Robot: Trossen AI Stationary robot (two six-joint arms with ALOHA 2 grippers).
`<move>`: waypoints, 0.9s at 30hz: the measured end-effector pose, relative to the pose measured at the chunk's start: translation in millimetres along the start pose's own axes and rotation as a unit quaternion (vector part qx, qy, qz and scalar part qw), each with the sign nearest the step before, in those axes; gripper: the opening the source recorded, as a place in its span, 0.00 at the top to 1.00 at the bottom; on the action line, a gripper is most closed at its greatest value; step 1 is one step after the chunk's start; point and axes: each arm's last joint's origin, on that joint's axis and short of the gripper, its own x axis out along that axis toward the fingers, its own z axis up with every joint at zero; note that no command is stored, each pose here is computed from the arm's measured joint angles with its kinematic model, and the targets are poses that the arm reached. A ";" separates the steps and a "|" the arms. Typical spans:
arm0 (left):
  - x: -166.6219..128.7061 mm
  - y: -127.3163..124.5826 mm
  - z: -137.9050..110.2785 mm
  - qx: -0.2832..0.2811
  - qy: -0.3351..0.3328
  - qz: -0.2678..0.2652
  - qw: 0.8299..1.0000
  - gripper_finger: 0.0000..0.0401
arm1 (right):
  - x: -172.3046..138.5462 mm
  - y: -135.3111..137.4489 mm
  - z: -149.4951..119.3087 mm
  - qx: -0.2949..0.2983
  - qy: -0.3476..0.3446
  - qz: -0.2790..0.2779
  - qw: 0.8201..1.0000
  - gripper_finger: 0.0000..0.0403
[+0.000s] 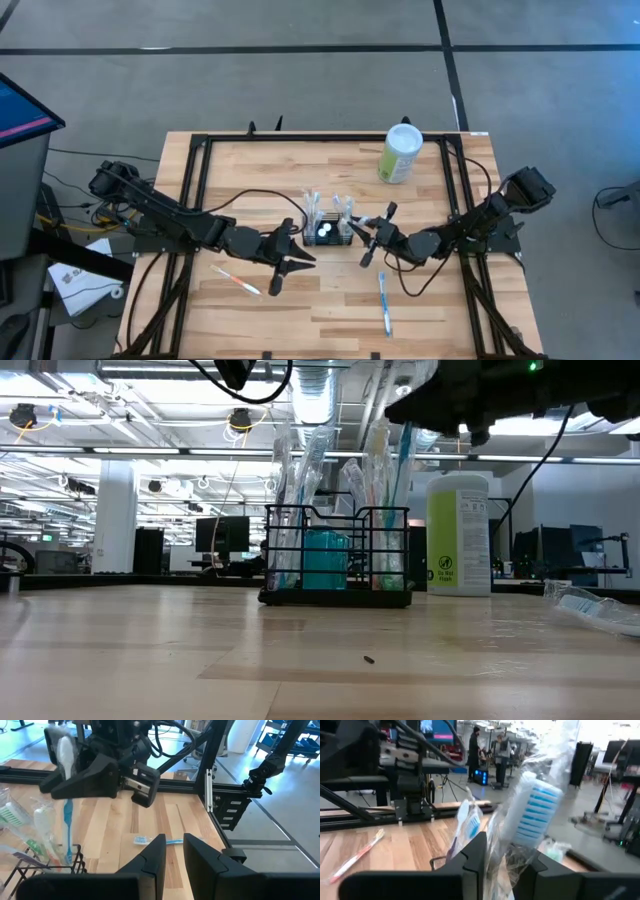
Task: Pick & Place toothbrushing station
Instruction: Put the left blue toothbrush into the right compartment of the organizer
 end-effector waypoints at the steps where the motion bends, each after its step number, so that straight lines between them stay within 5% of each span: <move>1: 0.0 0.0 0.0 0.000 0.000 0.000 1.000 0.85 | 1.1 -0.8 -2.0 0.008 0.007 -0.002 1.000 0.87; 10: 0.0 0.1 0.2 0.000 -0.001 0.000 1.000 0.85 | 2.2 -1.6 -9.5 0.024 0.033 -0.001 0.999 0.98; 27: 0.0 1.1 1.2 -0.002 -0.009 0.018 1.000 0.85 | 17.5 -12.8 -21.2 0.052 0.076 0.021 0.996 0.95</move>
